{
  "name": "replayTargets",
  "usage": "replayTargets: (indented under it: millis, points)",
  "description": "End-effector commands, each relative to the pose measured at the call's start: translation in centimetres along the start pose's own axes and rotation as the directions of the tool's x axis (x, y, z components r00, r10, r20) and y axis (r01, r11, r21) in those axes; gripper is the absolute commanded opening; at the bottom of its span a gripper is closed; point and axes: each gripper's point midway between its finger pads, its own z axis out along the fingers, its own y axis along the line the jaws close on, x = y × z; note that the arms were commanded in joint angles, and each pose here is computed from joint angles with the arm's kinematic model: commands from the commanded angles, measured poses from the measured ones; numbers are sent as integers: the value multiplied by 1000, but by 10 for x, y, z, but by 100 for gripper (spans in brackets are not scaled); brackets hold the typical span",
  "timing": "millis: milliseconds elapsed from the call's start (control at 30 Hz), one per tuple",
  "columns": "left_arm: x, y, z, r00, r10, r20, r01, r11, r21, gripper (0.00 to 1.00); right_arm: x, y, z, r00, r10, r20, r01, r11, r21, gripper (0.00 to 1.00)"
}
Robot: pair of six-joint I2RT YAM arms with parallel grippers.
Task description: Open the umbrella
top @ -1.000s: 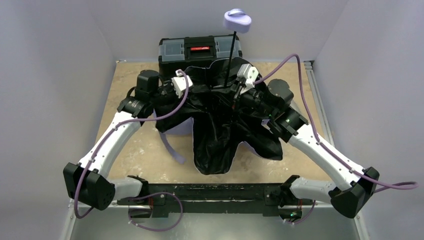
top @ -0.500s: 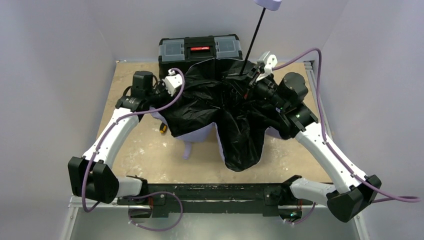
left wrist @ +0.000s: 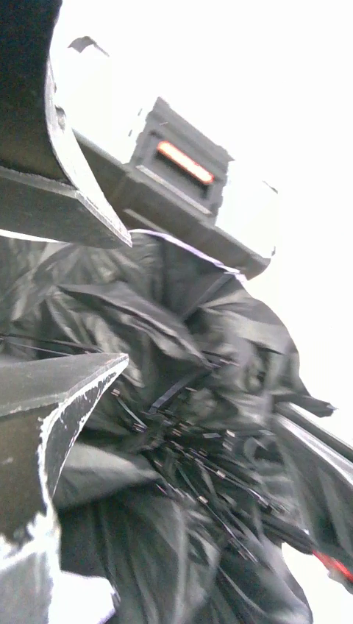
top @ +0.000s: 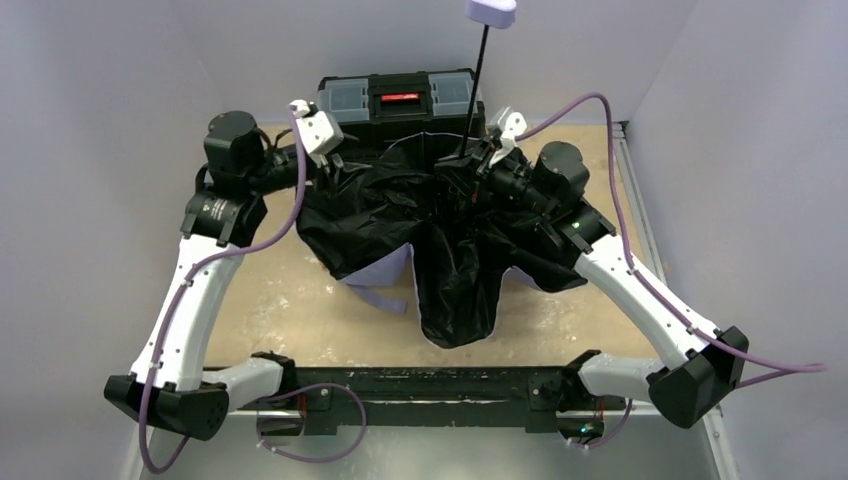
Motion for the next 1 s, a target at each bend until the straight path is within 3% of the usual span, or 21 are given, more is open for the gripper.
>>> replayTargets:
  millis: [0,200,433,700,967]
  points:
    - [-41,-36,-1,991,53,121,-73,984,161,49,-55,15,3,987,-76,143,81,996,-30,0]
    - [-27,-93,22,988,112,109,-143,927,347,38,-63,22,16,984,-62,169,70,997,-38,0]
    - [-9,-114,46,995,71,69,-94,895,436,28,-74,32,23,976,-59,208,76,994,-74,0]
    - [42,-152,27,996,85,16,-78,815,575,20,-110,30,30,948,-118,295,143,987,-67,0]
    - [89,-164,23,991,98,-89,-24,792,610,16,-130,7,33,933,-110,342,129,991,-32,0]
